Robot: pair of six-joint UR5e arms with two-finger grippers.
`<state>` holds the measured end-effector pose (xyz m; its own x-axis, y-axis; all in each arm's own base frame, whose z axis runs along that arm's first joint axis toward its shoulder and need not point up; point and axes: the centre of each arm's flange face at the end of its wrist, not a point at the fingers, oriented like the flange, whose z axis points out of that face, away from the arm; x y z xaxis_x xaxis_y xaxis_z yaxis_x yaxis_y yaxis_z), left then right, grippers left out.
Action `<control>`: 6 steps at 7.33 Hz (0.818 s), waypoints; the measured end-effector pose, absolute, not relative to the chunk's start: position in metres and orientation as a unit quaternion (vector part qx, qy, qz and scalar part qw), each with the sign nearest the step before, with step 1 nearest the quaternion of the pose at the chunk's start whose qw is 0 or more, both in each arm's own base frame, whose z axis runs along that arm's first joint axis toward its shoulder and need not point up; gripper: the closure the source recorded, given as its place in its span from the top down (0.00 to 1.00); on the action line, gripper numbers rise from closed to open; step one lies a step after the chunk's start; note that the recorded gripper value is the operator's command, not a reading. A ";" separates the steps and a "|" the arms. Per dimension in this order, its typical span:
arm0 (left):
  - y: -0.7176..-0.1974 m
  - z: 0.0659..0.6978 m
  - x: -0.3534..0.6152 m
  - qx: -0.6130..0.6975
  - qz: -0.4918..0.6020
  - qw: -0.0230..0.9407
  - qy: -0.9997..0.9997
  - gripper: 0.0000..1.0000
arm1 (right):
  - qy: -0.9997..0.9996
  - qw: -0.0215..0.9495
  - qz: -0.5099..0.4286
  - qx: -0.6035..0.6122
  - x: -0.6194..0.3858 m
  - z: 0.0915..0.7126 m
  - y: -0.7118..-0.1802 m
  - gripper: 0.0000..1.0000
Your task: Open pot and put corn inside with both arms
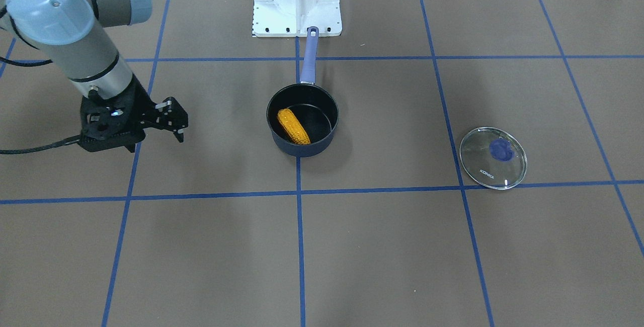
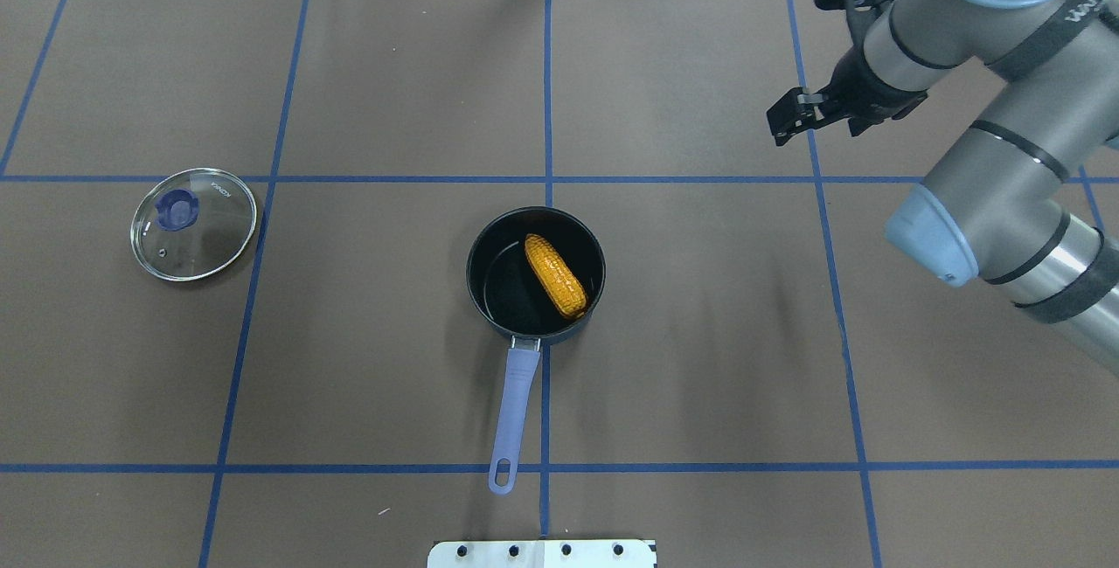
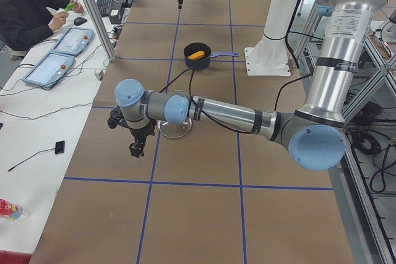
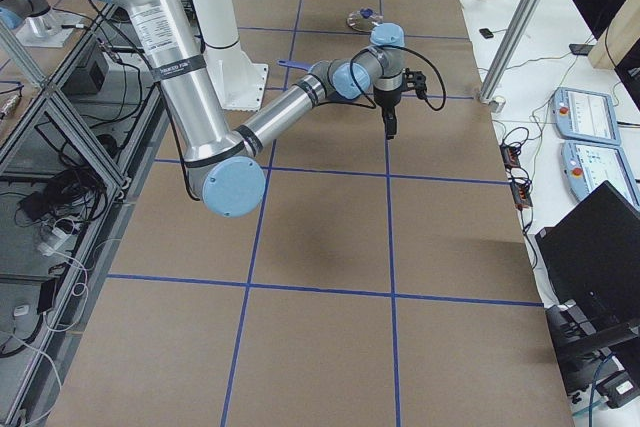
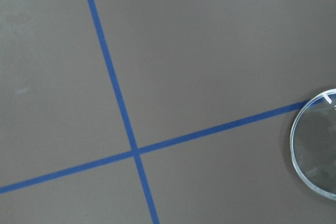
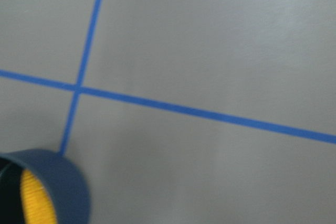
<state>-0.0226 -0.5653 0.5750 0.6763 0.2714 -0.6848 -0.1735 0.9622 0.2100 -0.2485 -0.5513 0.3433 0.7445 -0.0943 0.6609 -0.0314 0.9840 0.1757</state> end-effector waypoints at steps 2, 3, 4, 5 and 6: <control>-0.540 0.589 -0.032 0.055 0.118 0.914 0.384 0.99 | -0.306 0.948 -0.057 0.061 -0.191 0.356 -0.552 1.00; -0.534 0.592 -0.036 0.052 0.113 0.915 0.384 0.99 | -0.287 0.954 -0.076 0.040 -0.160 0.363 -0.552 1.00; -0.532 0.594 -0.042 0.049 0.106 0.916 0.384 0.99 | -0.276 0.958 -0.080 0.016 -0.129 0.377 -0.551 1.00; -0.530 0.597 -0.049 0.047 0.098 0.917 0.385 0.99 | -0.280 0.958 -0.065 -0.012 -0.094 0.401 -0.546 1.00; -0.526 0.602 -0.056 0.044 0.090 0.918 0.385 0.99 | -0.301 0.952 -0.033 -0.035 -0.054 0.435 -0.535 1.00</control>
<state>-0.0563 -0.5260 0.6016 0.6876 0.1988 -0.6984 -0.1308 0.9800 0.1501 -0.0539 -0.5350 0.4351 0.8164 -0.0407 0.5761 0.0832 0.9954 -0.0476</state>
